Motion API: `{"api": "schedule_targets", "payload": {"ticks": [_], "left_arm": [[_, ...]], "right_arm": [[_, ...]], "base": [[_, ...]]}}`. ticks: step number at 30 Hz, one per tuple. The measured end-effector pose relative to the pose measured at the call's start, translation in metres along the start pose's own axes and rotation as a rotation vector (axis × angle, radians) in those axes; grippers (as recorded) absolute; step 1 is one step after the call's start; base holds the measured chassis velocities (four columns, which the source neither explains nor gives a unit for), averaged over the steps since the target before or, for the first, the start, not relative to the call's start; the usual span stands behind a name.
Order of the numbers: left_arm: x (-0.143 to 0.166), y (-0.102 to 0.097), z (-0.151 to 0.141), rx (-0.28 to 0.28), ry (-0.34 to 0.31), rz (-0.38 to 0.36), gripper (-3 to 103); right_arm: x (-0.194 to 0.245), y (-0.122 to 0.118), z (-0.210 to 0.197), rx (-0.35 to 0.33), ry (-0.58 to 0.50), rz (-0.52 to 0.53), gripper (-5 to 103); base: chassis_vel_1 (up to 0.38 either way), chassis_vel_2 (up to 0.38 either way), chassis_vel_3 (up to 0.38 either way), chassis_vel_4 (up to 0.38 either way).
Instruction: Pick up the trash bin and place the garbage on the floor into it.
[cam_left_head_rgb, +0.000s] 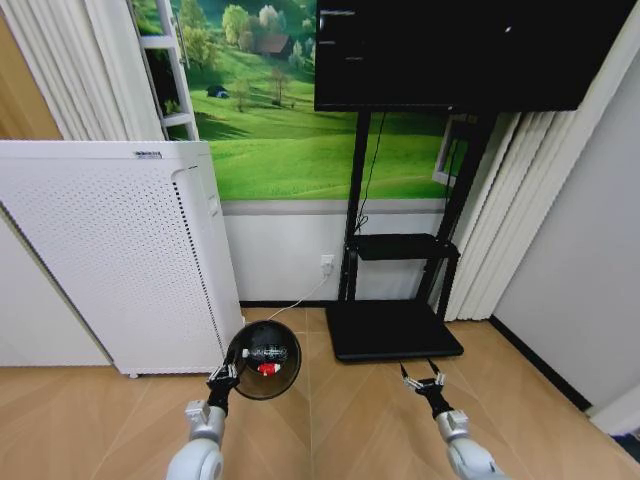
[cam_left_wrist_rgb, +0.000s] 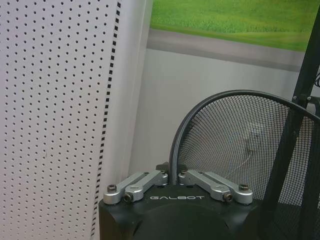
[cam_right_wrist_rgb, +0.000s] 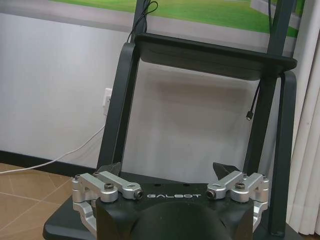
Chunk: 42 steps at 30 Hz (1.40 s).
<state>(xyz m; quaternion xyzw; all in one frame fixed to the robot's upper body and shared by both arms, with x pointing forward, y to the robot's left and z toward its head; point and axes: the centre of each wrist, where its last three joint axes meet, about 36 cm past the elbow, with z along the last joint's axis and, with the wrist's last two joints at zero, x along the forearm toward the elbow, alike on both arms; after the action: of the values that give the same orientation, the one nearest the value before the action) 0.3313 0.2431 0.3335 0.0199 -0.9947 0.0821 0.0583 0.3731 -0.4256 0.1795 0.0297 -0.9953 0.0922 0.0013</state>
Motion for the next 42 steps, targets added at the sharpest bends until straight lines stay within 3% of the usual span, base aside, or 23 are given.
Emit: {"api": "schedule_targets", "payload": {"ticks": [13, 31, 34, 36, 37, 40, 41, 42], "left_arm": [[0.002, 0.001, 0.005, 0.001, 0.005, -0.005, 3], [-0.002, 0.0, 0.009, 0.003, 0.011, -0.009, 3], [-0.001, 0.001, 0.01, 0.003, 0.013, -0.011, 3], [0.0, 0.001, 0.013, -0.001, 0.015, -0.009, 3], [0.0, 0.001, 0.013, -0.001, 0.015, -0.009, 3], [0.001, 0.004, 0.015, -0.006, 0.016, -0.013, 3], [0.001, 0.004, 0.015, -0.006, 0.016, -0.013, 3], [0.001, 0.006, 0.015, -0.007, 0.015, -0.015, 3]], "right_arm": [[0.001, 0.003, -0.001, 0.001, -0.003, -0.017, 100], [0.002, 0.0, 0.002, 0.012, -0.002, -0.03, 100], [0.003, -0.003, 0.006, 0.056, -0.002, -0.047, 100], [0.014, -0.01, 0.013, 0.138, 0.02, -0.102, 100], [0.014, -0.01, 0.013, 0.138, 0.02, -0.102, 100], [0.047, -0.028, 0.015, 0.222, 0.079, -0.224, 100], [0.047, -0.028, 0.015, 0.222, 0.079, -0.224, 100], [0.06, -0.041, 0.014, 0.258, 0.084, -0.293, 100]], "base": [[-0.181, -0.036, 0.173, 0.031], [-0.29, -0.307, 0.269, 0.31], [-0.353, -0.315, 0.321, 0.318], [-0.193, -0.252, 0.211, 0.164], [-0.128, -0.197, 0.211, 0.084], [-0.046, -0.076, 0.127, 0.082], [-0.006, -0.029, 0.072, 0.081], [0.0, 0.0, 0.0, 0.0]]}}
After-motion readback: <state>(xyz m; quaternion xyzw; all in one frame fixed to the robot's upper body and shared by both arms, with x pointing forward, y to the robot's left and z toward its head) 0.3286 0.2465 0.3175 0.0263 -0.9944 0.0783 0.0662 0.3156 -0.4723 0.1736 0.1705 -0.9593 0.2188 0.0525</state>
